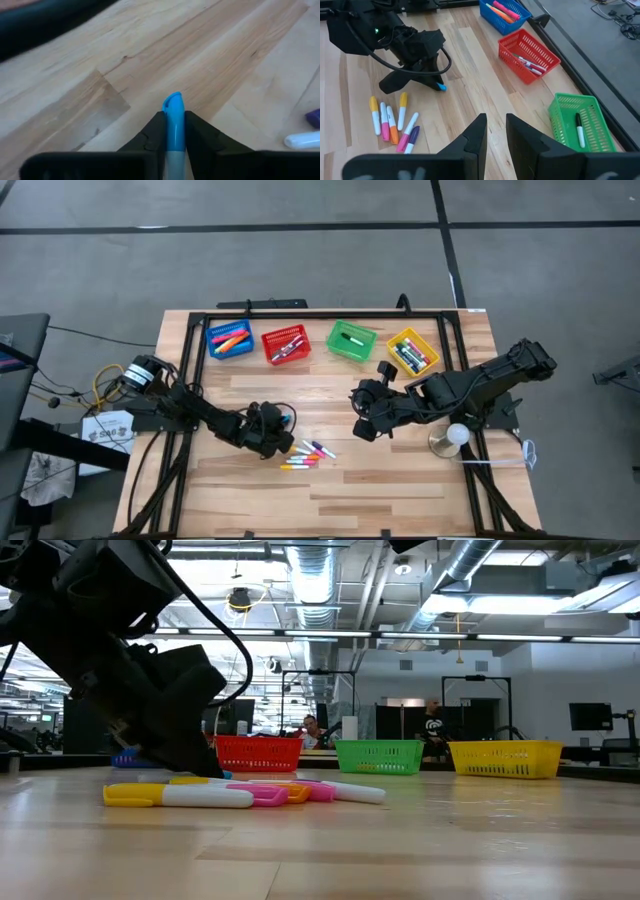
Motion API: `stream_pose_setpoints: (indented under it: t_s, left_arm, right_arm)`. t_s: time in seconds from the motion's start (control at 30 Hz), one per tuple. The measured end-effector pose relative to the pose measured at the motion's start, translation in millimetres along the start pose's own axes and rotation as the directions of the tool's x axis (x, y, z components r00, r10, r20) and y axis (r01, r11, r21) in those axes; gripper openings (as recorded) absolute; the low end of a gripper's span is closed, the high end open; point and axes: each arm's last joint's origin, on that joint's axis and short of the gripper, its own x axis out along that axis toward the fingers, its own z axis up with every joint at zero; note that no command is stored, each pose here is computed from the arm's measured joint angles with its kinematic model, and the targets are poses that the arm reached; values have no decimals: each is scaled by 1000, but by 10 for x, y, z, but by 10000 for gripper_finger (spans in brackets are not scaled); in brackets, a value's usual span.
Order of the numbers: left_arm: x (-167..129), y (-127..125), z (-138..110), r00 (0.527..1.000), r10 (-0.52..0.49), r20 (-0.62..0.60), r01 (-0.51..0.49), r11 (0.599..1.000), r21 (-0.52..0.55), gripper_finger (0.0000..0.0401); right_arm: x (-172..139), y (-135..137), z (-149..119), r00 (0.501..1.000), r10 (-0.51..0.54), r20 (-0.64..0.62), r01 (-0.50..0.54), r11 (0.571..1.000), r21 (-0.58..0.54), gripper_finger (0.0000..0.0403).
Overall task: Pick & Place Markers
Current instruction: Put the small blue highlighter pen into the green bin
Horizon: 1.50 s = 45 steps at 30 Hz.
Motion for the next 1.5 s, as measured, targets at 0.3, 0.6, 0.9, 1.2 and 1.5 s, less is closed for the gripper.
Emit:
stream_pose_setpoints:
  t_s: [0.3, 0.6, 0.9, 1.2, 1.5]
  left_arm:
    - [3, -88, 45, 996, -82, 46, 85, 993, -77, 58]
    - [-38, -176, 153, 979, -132, 157, 158, 974, -163, 59]
    - [-464, -169, 641, 915, -129, 381, 213, 959, -188, 59]
    - [-1051, 9, 1212, 792, -132, 596, 319, 922, -219, 56]
    - [-1337, 61, 1471, 665, -189, 723, 437, 883, -172, 57]
  right_arm:
    - [-1, 1, 0, 1000, 1, 0, -1, 1000, 0, 63]
    - [0, 1, 0, 1000, 2, -1, -2, 1000, 0, 63]
    - [0, 3, 3, 1000, 5, 1, -5, 1000, 2, 63]
    - [81, -6, 158, 946, 324, 8, -324, 946, -16, 63]
    - [192, -105, 497, 841, 478, 253, -468, 878, -102, 63]
